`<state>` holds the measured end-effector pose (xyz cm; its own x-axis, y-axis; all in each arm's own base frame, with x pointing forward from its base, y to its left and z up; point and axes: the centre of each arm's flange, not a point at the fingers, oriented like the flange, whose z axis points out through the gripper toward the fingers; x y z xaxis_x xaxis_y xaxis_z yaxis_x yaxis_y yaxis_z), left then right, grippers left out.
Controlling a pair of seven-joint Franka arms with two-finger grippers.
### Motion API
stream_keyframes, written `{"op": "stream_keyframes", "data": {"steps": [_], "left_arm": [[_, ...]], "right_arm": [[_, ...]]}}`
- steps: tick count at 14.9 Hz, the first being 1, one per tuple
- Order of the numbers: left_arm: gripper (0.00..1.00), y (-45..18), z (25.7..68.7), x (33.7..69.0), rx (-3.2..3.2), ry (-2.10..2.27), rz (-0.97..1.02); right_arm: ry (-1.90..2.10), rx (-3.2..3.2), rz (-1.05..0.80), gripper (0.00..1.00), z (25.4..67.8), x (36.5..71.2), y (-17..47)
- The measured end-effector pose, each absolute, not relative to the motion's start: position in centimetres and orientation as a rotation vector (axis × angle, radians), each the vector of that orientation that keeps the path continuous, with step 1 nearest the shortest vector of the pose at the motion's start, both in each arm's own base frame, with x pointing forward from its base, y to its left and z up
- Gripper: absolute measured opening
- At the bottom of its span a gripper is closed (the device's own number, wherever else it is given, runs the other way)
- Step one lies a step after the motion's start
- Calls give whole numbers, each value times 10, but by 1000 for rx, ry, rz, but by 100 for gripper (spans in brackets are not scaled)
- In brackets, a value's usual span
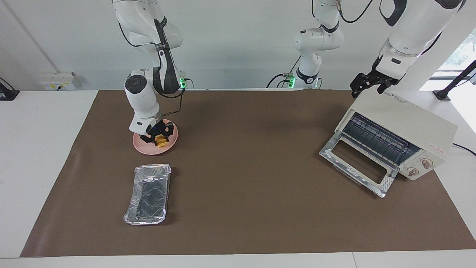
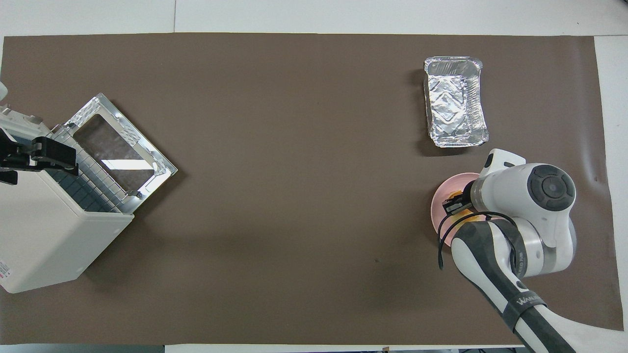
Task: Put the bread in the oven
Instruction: 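Lift the bread roll with the right gripper and lower it into the foil tray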
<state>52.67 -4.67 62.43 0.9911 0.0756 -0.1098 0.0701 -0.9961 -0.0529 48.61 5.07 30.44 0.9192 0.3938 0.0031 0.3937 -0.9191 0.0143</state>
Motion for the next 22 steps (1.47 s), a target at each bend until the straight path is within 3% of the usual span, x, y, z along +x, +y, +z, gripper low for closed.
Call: {"op": "stream_keyframes", "data": {"steps": [2, 6, 11, 15, 22], "left_arm": [[100, -47, 624, 527, -3086, -113, 173], [100, -47, 624, 527, -3086, -113, 173], [100, -47, 624, 527, -3086, -113, 173], [100, -47, 624, 527, -3086, -113, 173], [100, -47, 624, 527, -3086, -113, 173]], "right_arm": [[629, 3064, 10, 23, 305, 486, 51], [646, 3063, -32, 10, 310, 489, 50], [634, 3067, -165, 10, 386, 525, 44], [570, 3103, -76, 10, 458, 575, 28], [245, 3177, 68, 10, 440, 657, 25]]}}
